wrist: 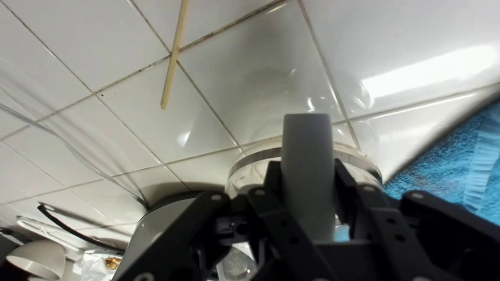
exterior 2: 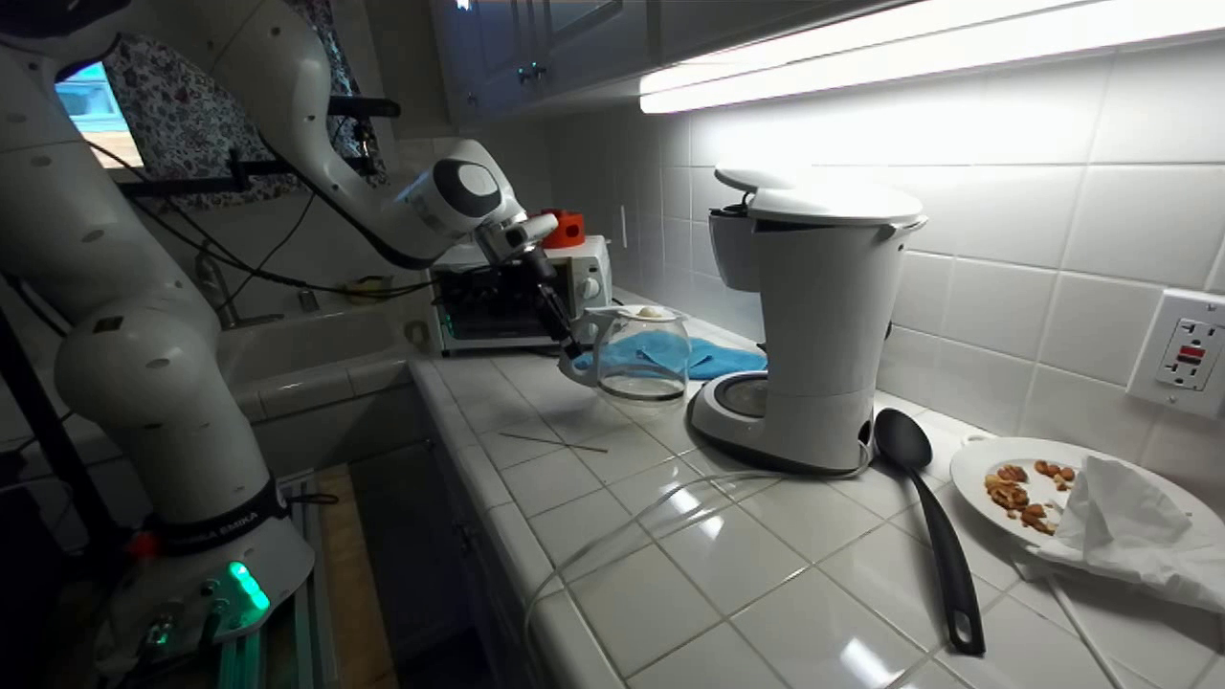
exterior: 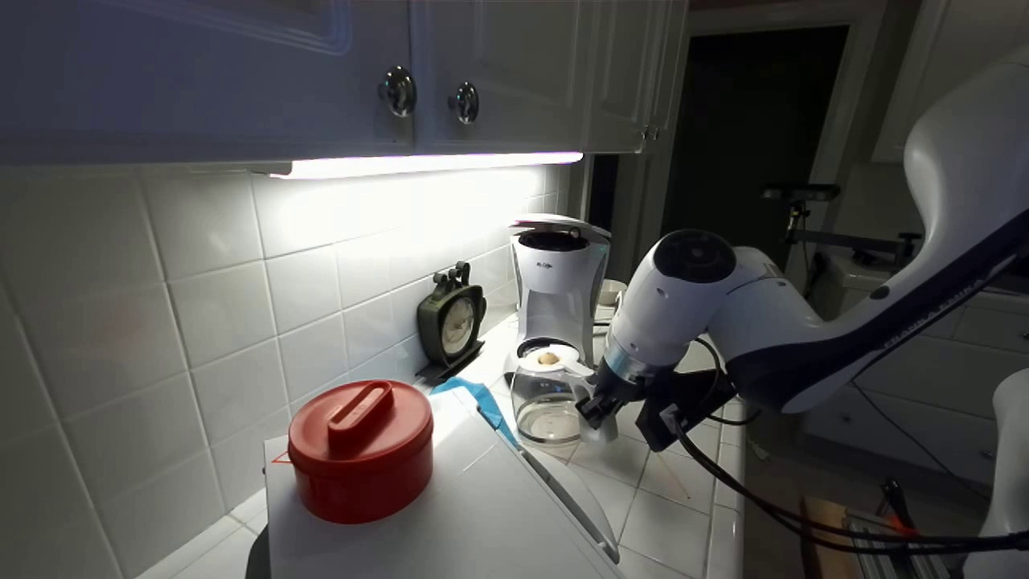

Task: Put the coffee jar on the coffeemaker

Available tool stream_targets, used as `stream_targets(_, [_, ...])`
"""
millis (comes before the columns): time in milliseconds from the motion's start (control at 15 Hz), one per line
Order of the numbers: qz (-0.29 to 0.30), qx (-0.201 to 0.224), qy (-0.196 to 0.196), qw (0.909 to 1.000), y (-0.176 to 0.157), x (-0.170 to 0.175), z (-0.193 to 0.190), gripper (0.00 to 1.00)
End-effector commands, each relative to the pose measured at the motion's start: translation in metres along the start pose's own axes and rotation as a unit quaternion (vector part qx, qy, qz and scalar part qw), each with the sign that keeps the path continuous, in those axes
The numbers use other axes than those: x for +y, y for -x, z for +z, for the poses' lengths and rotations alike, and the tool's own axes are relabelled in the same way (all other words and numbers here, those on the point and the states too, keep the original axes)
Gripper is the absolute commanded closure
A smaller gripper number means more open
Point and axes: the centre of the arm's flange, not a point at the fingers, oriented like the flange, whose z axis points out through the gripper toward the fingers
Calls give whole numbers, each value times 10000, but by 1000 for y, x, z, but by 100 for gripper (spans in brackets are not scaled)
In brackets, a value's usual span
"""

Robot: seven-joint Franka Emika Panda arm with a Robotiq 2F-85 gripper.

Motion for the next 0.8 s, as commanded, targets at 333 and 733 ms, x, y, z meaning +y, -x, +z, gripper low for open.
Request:
stream_targets(333, [178,203,253,9993,1,6,-4,91])
stream_targets(733, [86,-120,28,9999,6,4,11,91])
